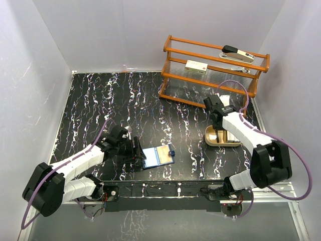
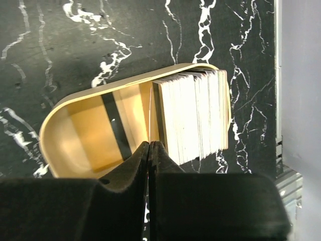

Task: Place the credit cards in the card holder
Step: Pick up the credit card from the storage box.

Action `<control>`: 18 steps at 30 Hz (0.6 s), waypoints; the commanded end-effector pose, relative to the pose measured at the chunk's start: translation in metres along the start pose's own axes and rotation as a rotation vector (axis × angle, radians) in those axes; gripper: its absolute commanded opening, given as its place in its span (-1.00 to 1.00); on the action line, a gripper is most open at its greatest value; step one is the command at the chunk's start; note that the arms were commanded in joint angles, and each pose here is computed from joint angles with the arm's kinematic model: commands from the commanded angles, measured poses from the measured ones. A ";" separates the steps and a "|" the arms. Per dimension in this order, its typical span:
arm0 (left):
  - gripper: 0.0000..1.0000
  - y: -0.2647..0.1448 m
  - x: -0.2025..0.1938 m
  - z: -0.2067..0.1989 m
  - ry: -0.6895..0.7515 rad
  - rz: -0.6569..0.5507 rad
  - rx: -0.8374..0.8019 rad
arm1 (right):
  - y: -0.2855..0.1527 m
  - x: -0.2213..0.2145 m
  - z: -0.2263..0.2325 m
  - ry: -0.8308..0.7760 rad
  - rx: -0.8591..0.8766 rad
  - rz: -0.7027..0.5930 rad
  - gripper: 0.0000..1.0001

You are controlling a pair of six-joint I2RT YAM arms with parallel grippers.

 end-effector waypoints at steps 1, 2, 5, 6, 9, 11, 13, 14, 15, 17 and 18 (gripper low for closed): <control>0.29 0.001 0.000 -0.003 -0.009 0.012 -0.034 | -0.035 0.018 0.000 0.069 0.146 -0.056 -1.00; 0.29 0.001 0.000 -0.003 -0.009 0.013 -0.035 | -0.040 0.018 0.001 0.074 0.178 -0.056 -1.00; 0.29 0.001 0.000 -0.003 -0.009 0.013 -0.039 | -0.060 0.018 0.005 0.098 0.281 -0.067 -1.00; 0.29 0.002 0.000 -0.003 -0.010 0.014 -0.039 | -0.066 0.017 0.007 0.104 0.306 -0.075 -1.00; 0.29 0.004 -0.001 -0.003 -0.015 0.016 -0.049 | -0.085 0.013 0.016 0.108 0.434 -0.064 -1.00; 0.29 0.006 -0.003 -0.002 -0.022 0.021 -0.058 | -0.097 0.009 0.025 0.113 0.544 -0.050 -1.00; 0.28 0.007 -0.004 -0.002 -0.027 0.021 -0.065 | -0.108 0.004 0.035 0.120 0.649 -0.035 -1.00; 0.27 0.007 -0.004 -0.002 -0.029 0.020 -0.065 | -0.113 0.002 0.039 0.129 0.694 -0.026 -1.00; 0.26 0.007 -0.004 -0.001 -0.031 0.019 -0.063 | -0.119 0.000 0.045 0.130 0.752 -0.018 -1.00; 0.24 0.008 -0.004 -0.001 -0.035 0.012 -0.061 | -0.130 -0.005 0.056 0.136 0.873 0.002 -1.00; 0.23 0.008 -0.004 0.000 -0.037 0.009 -0.058 | -0.132 -0.010 0.061 0.143 0.913 0.015 -1.00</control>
Point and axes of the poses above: each gripper's point midway between its finger pads, its own y axis out along the fingers, its own z axis along the line the jaws close on, x = y × z, the point moved 8 cm from there along -y, back along the fingers, and after that the axes turned 11 degrees about y, right-handed, at the moved point
